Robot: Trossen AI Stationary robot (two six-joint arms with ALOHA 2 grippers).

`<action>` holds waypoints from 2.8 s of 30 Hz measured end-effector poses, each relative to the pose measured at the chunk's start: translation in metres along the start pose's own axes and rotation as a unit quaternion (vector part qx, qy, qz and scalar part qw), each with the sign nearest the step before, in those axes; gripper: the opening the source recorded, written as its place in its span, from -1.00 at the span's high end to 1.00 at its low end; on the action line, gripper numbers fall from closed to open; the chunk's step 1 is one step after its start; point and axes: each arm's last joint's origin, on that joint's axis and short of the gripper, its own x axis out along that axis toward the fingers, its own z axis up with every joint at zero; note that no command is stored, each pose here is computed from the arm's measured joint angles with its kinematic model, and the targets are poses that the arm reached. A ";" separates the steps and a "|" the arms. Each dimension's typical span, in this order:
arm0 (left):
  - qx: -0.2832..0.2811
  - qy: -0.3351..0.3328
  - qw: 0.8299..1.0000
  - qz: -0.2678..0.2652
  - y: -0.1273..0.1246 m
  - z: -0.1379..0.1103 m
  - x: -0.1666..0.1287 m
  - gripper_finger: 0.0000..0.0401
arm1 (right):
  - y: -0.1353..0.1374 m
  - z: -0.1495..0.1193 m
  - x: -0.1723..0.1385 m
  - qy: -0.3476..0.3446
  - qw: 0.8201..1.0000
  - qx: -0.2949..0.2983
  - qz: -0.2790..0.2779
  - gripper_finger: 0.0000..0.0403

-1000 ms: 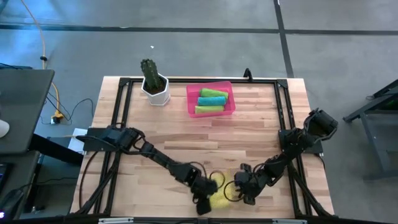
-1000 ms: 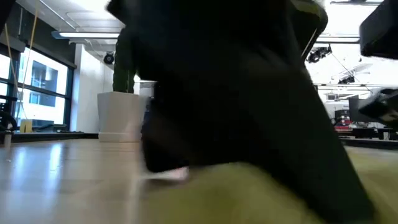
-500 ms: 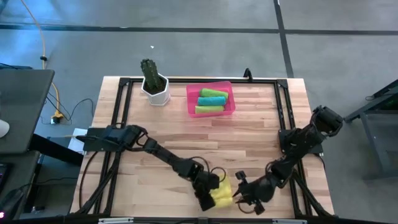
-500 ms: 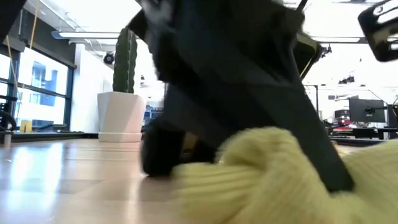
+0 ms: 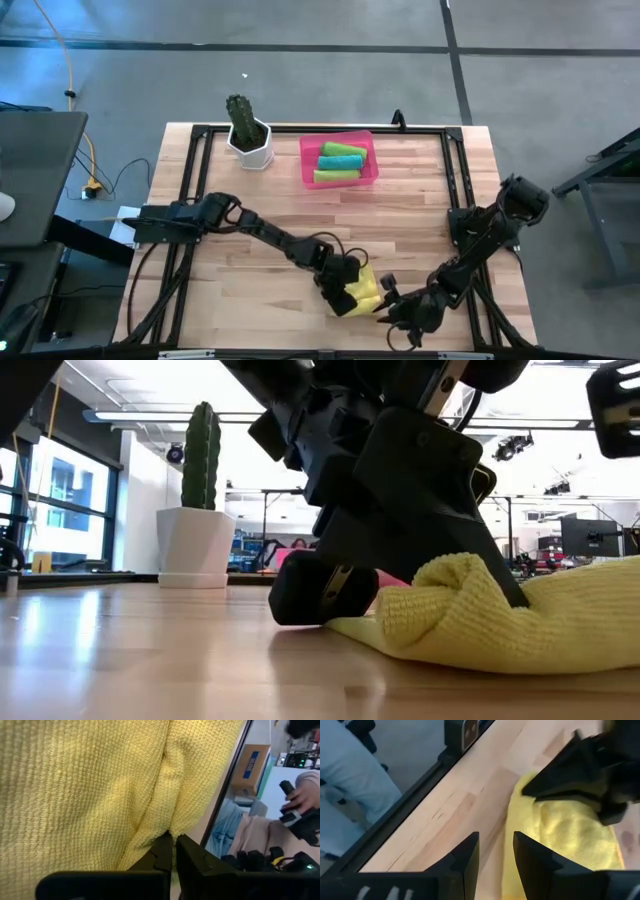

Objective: Roll microfiber towels into tight, uniform cylinder then place into a basket
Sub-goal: Roll the yellow microfiber cloth

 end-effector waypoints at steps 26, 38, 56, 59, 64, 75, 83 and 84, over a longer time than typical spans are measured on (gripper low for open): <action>0.003 0.003 1.000 -0.005 0.001 0.002 -0.001 0.98 | -0.008 -0.034 0.030 0.090 0.994 -0.015 -0.062 0.43; 0.005 0.004 1.000 -0.007 0.001 0.002 -0.001 0.93 | -0.018 -0.036 0.036 0.108 0.992 0.052 -0.047 -0.02; 0.016 0.033 0.998 -0.058 -0.005 0.003 -0.001 0.92 | -0.026 -0.042 0.037 0.133 0.980 0.127 -0.077 0.61; 0.019 0.030 0.997 -0.066 -0.007 0.004 -0.001 0.92 | -0.026 -0.042 0.037 0.134 0.977 0.148 -0.078 0.87; 0.047 0.030 0.996 -0.068 -0.006 0.005 -0.001 0.88 | -0.025 -0.042 0.037 0.139 0.970 0.190 -0.056 0.93; 0.110 0.039 0.988 -0.098 0.010 0.028 -0.019 0.55 | -0.019 -0.042 0.035 0.142 0.968 0.203 -0.034 0.98; 0.151 0.028 0.980 -0.125 0.026 0.051 -0.039 0.36 | -0.017 -0.042 0.034 0.142 0.963 0.227 -0.033 0.98; 0.153 0.032 0.979 -0.133 0.027 0.053 -0.042 0.36 | -0.017 -0.042 0.034 0.142 0.963 0.226 -0.033 0.98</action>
